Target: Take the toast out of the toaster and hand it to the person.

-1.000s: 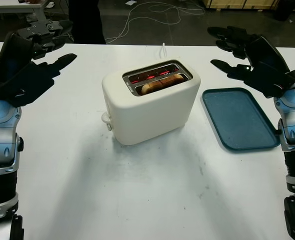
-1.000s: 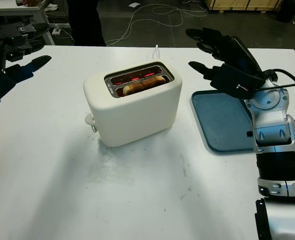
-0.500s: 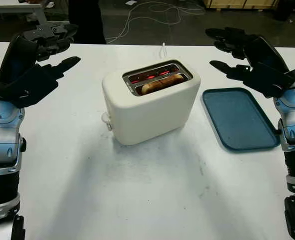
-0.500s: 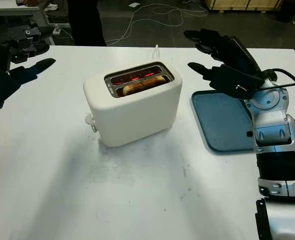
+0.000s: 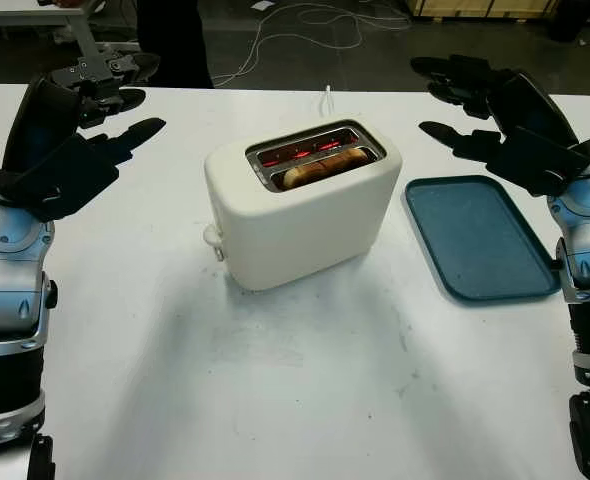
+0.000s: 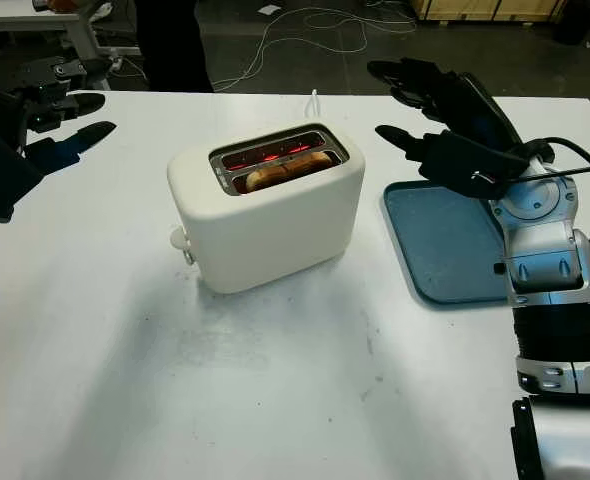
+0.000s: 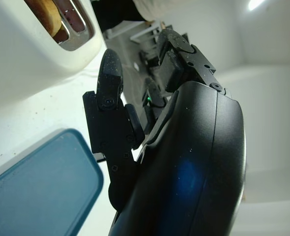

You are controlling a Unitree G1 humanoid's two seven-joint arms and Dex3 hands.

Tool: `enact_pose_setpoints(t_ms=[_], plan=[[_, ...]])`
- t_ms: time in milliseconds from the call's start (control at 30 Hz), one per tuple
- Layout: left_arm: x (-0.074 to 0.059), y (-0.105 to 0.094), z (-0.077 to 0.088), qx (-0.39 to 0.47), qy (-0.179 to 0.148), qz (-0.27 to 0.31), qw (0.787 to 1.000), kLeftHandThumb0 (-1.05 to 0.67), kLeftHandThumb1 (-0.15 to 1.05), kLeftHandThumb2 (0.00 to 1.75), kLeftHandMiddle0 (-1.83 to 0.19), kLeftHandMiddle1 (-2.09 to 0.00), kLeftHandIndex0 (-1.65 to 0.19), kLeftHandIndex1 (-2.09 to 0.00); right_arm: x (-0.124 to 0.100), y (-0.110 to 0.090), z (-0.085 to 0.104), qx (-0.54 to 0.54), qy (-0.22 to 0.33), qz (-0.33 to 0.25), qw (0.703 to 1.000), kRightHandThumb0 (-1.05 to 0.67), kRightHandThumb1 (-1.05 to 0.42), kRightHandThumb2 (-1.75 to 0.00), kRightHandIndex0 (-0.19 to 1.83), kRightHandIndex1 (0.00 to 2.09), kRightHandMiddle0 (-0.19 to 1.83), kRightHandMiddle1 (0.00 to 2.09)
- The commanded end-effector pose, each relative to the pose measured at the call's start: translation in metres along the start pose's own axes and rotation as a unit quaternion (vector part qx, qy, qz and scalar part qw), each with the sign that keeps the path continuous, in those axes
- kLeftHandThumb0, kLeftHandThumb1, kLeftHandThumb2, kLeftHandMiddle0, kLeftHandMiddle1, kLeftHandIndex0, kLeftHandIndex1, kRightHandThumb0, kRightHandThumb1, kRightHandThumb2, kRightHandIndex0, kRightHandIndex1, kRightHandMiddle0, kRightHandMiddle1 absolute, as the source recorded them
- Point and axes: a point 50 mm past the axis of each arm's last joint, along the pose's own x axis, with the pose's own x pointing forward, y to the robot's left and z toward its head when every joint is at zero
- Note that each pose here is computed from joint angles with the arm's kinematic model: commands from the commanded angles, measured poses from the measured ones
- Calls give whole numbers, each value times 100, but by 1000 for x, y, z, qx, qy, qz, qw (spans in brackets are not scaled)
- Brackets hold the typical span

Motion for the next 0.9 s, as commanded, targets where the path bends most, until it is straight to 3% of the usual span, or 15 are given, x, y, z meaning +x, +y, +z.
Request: enact_pose_setpoints(t_ms=[0, 867], plan=[[-2, -3, -2, 1, 3, -7, 1000, -41, 92, 16, -59, -19, -60, -5, -2, -1, 1, 5, -6, -6, 1000, -27, -92, -37, 42, 2, 41, 1], [-2, -2, -3, 2, 5, -5, 1000, -46, 92, 16, -50, -34, -59, -6, 0, 1, 2, 7, -5, -8, 1000, -29, -92, -35, 45, 3, 43, 1]])
